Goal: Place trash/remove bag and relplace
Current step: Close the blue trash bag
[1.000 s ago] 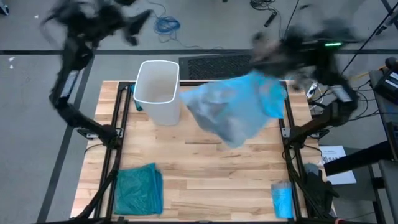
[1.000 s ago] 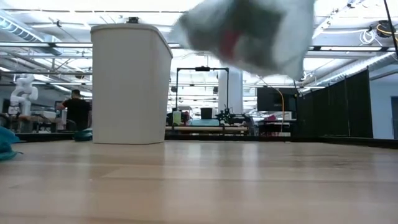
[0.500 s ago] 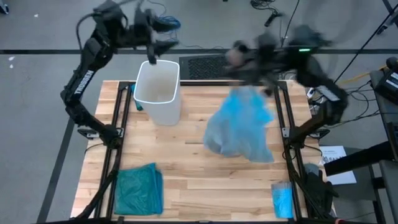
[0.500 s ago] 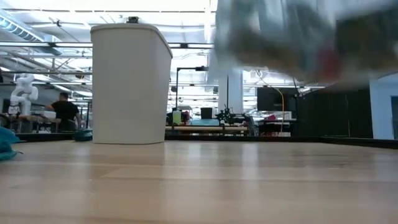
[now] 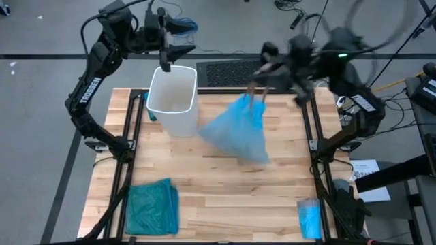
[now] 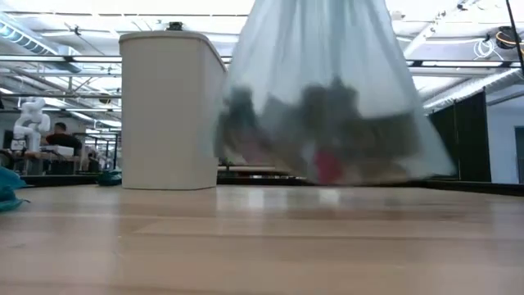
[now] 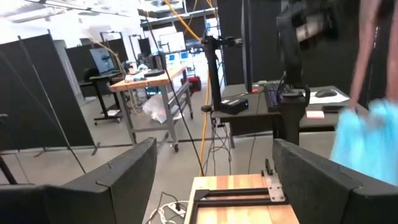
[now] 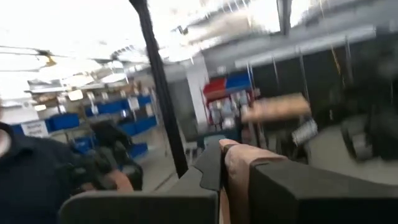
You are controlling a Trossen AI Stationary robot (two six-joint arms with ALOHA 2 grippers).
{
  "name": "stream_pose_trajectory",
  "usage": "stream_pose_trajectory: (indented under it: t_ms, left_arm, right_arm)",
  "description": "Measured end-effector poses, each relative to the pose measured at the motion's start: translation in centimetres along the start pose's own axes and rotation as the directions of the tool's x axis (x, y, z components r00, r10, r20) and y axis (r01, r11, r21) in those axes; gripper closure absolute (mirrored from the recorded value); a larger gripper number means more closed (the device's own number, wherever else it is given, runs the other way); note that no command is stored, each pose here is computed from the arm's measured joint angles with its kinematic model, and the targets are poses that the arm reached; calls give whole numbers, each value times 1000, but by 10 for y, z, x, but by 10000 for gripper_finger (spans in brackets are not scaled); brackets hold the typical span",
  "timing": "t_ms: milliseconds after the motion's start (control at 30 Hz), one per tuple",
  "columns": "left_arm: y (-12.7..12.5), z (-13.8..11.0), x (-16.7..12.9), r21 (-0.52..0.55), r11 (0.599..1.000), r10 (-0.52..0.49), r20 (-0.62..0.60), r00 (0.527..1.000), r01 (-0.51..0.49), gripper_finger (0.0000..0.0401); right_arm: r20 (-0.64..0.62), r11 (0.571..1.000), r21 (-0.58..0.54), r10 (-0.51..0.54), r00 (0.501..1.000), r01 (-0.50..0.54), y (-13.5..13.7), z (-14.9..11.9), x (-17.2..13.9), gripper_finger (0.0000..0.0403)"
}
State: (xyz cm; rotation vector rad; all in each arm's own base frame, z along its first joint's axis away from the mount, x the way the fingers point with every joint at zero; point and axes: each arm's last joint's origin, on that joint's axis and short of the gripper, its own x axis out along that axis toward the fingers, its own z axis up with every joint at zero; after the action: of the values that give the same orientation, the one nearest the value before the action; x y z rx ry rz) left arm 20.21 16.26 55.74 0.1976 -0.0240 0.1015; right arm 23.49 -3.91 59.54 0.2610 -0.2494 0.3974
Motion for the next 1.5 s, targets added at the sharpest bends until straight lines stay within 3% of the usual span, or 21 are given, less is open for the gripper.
stream_pose_trajectory:
  t_ms: [600, 700, 800, 867, 1167, 1367, 1500]
  left_arm:
    - [3, -9, 11, -28, 1000, -11, -32, 999, 10, 90]
    - [9, -12, 12, -21, 984, 177, -82, 981, -179, 90]
    - [15, -14, 10, 7, 903, 427, -136, 894, -431, 90]
    - [17, -14, 9, 19, 866, 496, -149, 855, -499, 90]
    - [18, -15, 9, 89, 850, 527, -156, 835, -520, 90]
    - [13, -18, 14, 82, 879, 476, -181, 861, -469, 90]
    - [13, -17, 14, 25, 874, 482, -165, 861, -485, 90]
  right_arm:
    - [17, 1000, -20, -21, 1000, 21, -5, -1, 3, 403]
    - [28, 999, -28, -19, 999, 20, -3, 1, 2, 403]
    - [37, 999, -38, -14, 999, 16, -1, 3, 0, 403]
    - [32, 999, -39, -17, 999, 18, -2, 2, 1, 403]
    - [33, 999, -44, -24, 999, 26, -3, 1, 2, 403]
    - [42, 999, -49, -20, 999, 22, -2, 2, 2, 403]
    - [42, 999, -46, -20, 999, 22, -2, 2, 2, 403]
